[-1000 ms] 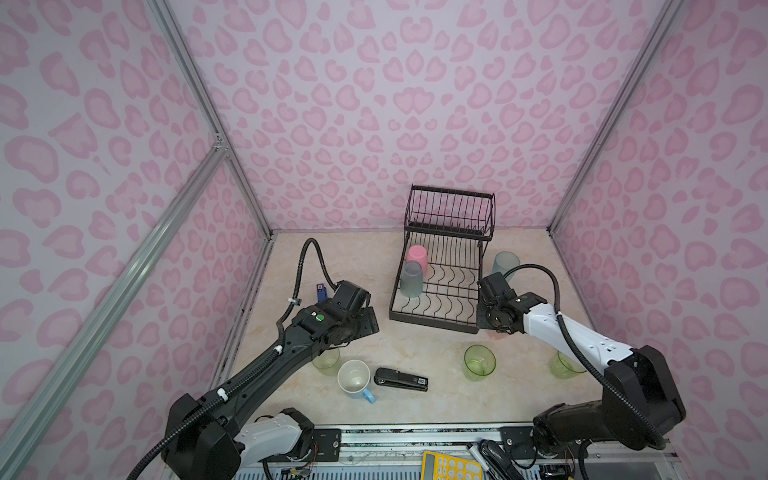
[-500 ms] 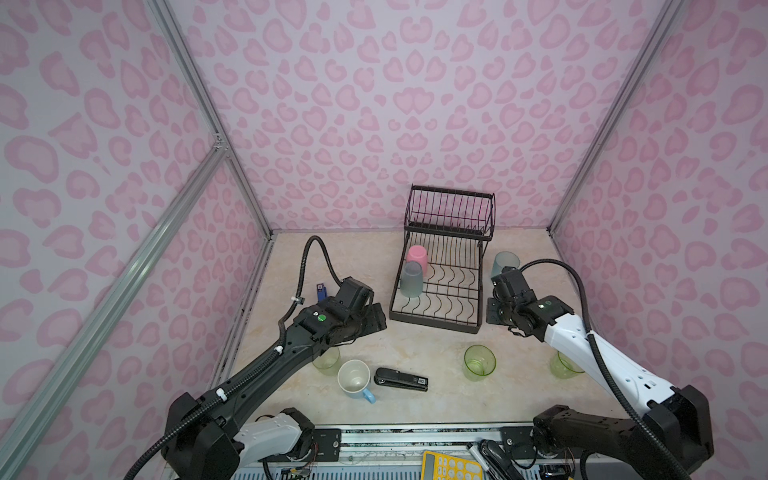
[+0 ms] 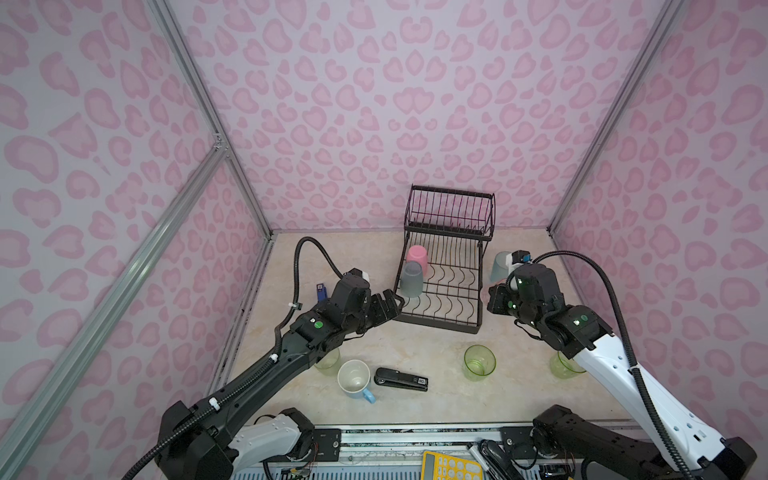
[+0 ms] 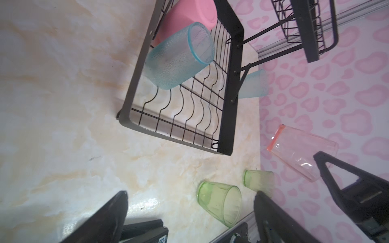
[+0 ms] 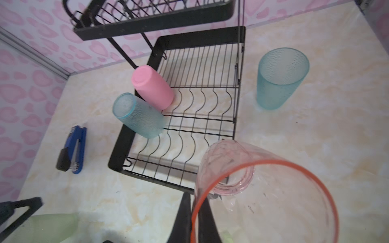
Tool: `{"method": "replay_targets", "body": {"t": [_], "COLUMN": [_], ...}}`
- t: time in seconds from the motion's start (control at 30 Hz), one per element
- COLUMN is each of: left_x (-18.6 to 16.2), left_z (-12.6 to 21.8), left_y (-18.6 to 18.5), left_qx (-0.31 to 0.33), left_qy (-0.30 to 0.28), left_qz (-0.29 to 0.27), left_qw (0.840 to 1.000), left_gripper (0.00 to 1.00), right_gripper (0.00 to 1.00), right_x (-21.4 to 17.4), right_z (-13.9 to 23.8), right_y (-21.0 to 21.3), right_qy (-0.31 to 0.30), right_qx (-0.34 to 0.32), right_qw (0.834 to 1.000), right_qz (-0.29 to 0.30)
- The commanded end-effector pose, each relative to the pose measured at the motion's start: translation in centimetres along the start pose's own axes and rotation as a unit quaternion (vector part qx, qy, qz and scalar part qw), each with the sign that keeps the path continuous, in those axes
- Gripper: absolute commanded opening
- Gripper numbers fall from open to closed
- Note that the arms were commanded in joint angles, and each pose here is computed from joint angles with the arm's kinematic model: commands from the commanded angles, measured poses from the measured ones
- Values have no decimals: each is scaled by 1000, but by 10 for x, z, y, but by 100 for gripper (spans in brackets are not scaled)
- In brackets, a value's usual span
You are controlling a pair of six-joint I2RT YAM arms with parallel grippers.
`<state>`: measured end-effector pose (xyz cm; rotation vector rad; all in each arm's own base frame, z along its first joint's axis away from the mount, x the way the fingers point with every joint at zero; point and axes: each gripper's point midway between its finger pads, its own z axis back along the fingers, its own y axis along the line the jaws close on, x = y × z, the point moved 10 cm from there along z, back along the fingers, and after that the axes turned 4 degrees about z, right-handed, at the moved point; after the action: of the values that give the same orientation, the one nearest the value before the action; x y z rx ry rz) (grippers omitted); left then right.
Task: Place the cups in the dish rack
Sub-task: 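Lift the clear pink-rimmed cup with the right gripper toward the left gripper, then grasp the clear cup with the left gripper while the right gripper holds it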
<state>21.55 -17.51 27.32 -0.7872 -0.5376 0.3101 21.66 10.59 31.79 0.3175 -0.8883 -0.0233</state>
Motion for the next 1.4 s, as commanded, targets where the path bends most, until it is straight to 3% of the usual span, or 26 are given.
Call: {"method": "replay_targets", "body": {"t": [0.0, 0.27, 0.4, 0.63, 0.93, 1.17, 1.37], "left_x": [8, 15, 19, 24, 23, 21, 21], "left_z": [7, 10, 7, -2, -18, -39, -54], "left_y": [-21, -39, -47, -53, -76, -93, -104], "left_qx": [-93, -171, -220, -273, -351, -368, -375], "left_qy": [-28, -40, -36, -50, -41, -26, -14], "left_qz": [34, 109, 160, 241, 291, 288, 288], "left_qw": [995, 978, 962, 930, 889, 884, 881], "left_gripper": [96, 97, 98, 98, 97, 97, 95], "right_gripper": [0, 0, 0, 0, 0, 0, 0], "right_x": [13, 25, 28, 31, 32, 34, 34], "right_z": [5, 9, 12, 17, 5, -7, -9], "right_y": [22, 53, 59, 60, 58, 53, 51], "right_qy": [-50, -111, -135, -164, -154, -142, -135], "right_qx": [93, 240, 290, 337, 382, 404, 404], "right_qw": [994, 960, 939, 911, 881, 862, 861], "right_qz": [-35, -92, -122, -174, -231, -271, -276]}}
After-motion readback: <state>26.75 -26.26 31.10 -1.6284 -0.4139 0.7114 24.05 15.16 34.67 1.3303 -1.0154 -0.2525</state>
